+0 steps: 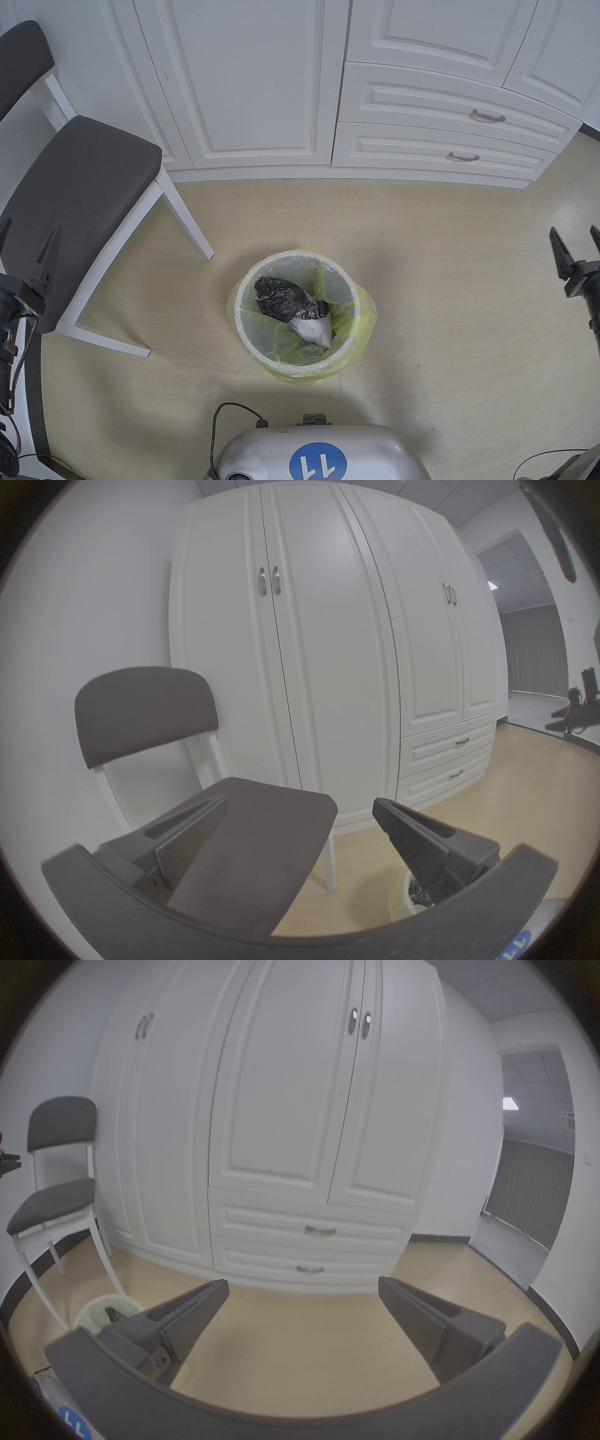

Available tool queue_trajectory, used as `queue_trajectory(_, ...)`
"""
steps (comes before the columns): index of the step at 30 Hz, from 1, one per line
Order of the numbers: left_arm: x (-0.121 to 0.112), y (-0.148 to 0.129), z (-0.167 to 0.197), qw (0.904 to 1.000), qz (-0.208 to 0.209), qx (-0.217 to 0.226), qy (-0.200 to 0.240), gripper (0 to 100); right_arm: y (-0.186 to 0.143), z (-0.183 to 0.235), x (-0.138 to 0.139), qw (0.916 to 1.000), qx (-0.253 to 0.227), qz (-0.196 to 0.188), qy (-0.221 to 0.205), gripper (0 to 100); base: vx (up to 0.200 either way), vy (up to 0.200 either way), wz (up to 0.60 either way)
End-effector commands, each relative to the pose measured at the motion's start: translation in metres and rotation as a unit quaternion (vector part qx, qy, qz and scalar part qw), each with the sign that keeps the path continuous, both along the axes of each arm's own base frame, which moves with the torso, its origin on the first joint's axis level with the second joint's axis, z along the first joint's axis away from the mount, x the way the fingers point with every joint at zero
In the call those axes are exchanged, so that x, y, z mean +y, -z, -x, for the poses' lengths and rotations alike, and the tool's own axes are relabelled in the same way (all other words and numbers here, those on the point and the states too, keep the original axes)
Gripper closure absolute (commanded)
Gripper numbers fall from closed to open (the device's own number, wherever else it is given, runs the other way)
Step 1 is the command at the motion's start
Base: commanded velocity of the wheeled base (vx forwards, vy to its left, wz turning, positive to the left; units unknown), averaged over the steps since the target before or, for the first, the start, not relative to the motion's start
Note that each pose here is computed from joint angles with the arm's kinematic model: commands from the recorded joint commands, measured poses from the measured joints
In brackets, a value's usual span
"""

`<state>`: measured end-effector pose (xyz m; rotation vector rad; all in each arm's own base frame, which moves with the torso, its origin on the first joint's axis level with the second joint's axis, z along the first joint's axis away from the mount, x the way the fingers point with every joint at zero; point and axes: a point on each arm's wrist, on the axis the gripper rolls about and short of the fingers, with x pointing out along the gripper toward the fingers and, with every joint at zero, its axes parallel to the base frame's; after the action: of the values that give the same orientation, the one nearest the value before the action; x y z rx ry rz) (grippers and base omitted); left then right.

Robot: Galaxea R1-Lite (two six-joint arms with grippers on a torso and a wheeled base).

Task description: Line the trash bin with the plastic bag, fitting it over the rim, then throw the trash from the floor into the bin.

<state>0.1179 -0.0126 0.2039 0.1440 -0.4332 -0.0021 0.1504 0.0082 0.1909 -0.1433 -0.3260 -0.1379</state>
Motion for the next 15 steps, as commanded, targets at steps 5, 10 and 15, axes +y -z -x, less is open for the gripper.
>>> queue_trajectory(5, 0.009, -0.048, 0.069, 0.9984, 0.002, -0.056, -0.011, 0, -0.053, 0.067, -0.016, 0.9951, -0.097, -0.009, 0.018, 0, 0.0, 0.0, 0.0)
queue_trajectory(10, 0.013, -0.062, 0.105, 0.9988, 0.003, -0.049, -0.008, 0, -0.084, 0.102, -0.013, 0.9832, -0.178, -0.039, -0.008, 0, 0.0, 0.0, 0.0)
queue_trajectory(15, 0.015, -0.07, 0.122, 0.9979, 0.004, -0.063, -0.016, 0, -0.094, 0.137, -0.01, 0.9778, -0.202, -0.037, -0.039, 0, 0.0, 0.0, 0.0)
